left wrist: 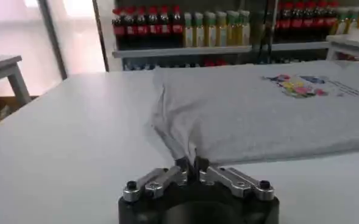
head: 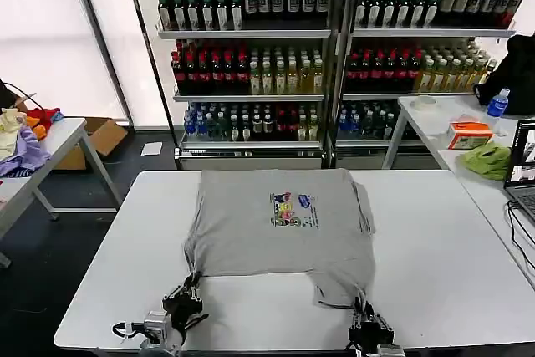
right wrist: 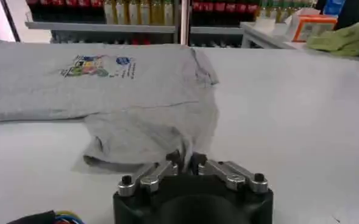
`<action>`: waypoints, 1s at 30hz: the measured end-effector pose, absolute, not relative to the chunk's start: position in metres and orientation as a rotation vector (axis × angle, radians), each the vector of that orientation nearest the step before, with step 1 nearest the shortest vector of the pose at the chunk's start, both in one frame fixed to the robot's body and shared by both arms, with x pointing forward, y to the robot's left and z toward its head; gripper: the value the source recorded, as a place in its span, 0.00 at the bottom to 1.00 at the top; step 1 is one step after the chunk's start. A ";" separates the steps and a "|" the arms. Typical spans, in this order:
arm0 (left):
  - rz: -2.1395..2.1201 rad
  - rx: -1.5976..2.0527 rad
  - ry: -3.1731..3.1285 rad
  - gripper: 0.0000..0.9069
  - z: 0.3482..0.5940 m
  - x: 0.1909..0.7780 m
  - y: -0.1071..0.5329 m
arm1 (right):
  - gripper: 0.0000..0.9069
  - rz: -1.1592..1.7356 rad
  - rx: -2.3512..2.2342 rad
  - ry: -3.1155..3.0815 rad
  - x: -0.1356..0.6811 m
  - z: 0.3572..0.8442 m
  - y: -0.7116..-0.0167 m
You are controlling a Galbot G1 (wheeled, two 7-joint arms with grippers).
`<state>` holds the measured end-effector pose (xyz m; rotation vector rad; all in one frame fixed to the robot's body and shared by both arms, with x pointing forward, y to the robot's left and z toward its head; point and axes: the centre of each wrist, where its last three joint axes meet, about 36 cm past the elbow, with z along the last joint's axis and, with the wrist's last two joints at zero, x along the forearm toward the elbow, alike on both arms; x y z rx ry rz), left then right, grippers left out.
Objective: Fold and organize the clothes.
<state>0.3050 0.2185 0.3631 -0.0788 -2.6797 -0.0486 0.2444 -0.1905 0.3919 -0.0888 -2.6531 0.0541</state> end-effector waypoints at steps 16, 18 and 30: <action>-0.003 -0.098 -2.879 0.00 0.391 0.310 0.212 | 0.00 0.010 -0.061 -2.852 0.267 0.435 -0.202; 0.002 -0.102 -2.900 0.00 0.394 0.314 0.213 | 0.00 0.015 -0.062 -2.873 0.275 0.438 -0.205; 0.063 -0.137 -2.963 0.01 0.401 0.354 0.217 | 0.00 0.046 -0.051 -2.938 0.345 0.443 -0.217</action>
